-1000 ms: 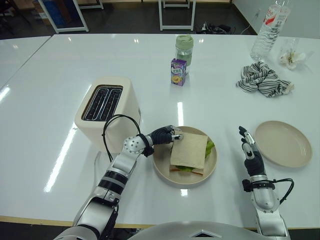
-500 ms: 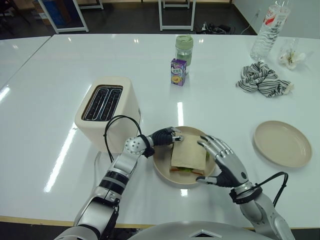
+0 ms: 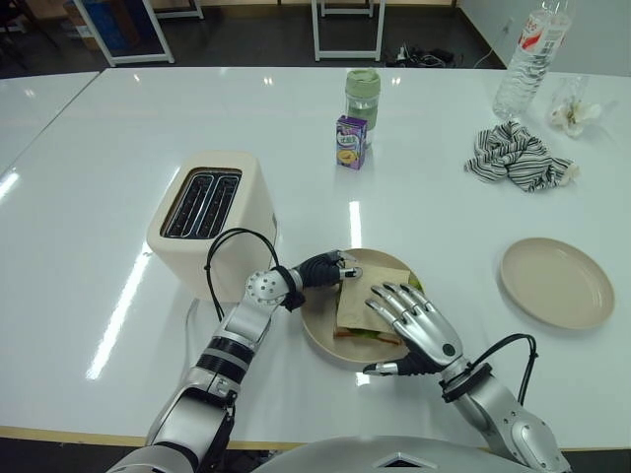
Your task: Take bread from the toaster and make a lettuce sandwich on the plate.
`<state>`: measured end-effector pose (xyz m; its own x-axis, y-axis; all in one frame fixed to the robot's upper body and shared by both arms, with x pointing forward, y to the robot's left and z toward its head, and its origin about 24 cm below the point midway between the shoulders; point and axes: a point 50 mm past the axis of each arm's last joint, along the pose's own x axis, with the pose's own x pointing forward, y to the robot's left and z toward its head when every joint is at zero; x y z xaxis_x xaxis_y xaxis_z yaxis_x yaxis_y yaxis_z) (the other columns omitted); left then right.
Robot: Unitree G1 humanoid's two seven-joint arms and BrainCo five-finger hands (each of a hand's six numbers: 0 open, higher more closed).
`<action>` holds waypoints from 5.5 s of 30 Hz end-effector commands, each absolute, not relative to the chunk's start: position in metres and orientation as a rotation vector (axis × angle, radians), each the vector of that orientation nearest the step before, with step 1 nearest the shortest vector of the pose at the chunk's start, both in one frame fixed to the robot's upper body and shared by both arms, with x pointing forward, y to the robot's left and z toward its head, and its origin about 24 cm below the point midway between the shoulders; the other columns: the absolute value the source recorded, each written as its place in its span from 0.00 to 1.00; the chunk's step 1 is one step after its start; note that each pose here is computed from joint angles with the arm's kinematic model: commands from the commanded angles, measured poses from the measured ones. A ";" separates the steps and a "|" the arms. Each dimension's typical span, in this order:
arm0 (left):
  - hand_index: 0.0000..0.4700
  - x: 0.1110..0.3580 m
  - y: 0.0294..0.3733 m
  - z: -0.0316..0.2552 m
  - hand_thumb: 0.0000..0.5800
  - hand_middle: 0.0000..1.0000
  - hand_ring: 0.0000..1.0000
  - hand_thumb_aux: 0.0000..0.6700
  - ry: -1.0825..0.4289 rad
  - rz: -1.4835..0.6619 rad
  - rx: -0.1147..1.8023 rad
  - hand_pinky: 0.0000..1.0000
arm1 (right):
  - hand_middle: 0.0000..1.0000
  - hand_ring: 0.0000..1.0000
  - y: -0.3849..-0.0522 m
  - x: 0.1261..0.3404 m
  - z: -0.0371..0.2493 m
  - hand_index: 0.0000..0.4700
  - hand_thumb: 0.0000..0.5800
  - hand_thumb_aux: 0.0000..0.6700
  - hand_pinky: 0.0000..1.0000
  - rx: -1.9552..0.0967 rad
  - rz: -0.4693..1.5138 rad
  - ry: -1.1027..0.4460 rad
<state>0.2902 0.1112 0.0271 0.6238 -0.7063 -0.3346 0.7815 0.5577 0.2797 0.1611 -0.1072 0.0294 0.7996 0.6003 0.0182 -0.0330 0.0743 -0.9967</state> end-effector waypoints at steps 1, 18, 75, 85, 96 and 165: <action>1.00 0.289 0.113 0.021 1.00 1.00 1.00 1.00 0.234 -0.880 0.457 1.00 | 0.00 0.00 -0.097 0.160 0.020 0.00 0.00 0.00 0.00 -1.465 0.586 -0.496; 0.00 0.298 0.117 0.042 0.00 0.00 0.00 0.00 0.023 -0.626 0.804 0.00 | 0.00 0.00 -0.115 0.134 -0.020 0.00 0.00 0.00 0.00 -1.469 0.894 -0.044; 1.00 0.154 0.197 0.083 1.00 1.00 1.00 1.00 0.291 -0.926 0.969 1.00 | 1.00 1.00 -0.207 0.117 0.056 1.00 1.00 1.00 1.00 -0.926 0.643 0.067; 1.00 0.140 0.188 0.047 1.00 1.00 1.00 1.00 0.522 -1.013 1.003 1.00 | 1.00 1.00 -0.193 0.112 0.035 1.00 1.00 1.00 1.00 -0.981 0.782 0.157; 1.00 0.166 0.160 0.023 1.00 1.00 1.00 1.00 0.482 -0.989 1.034 1.00 | 1.00 1.00 -0.147 0.134 0.015 1.00 1.00 1.00 1.00 -1.082 0.884 0.064; 0.00 0.270 0.123 0.080 0.00 0.00 0.00 0.00 -0.388 -0.074 0.019 0.00 | 0.00 0.00 -0.176 0.230 0.079 0.00 0.00 0.00 0.00 -0.174 -0.054 -0.271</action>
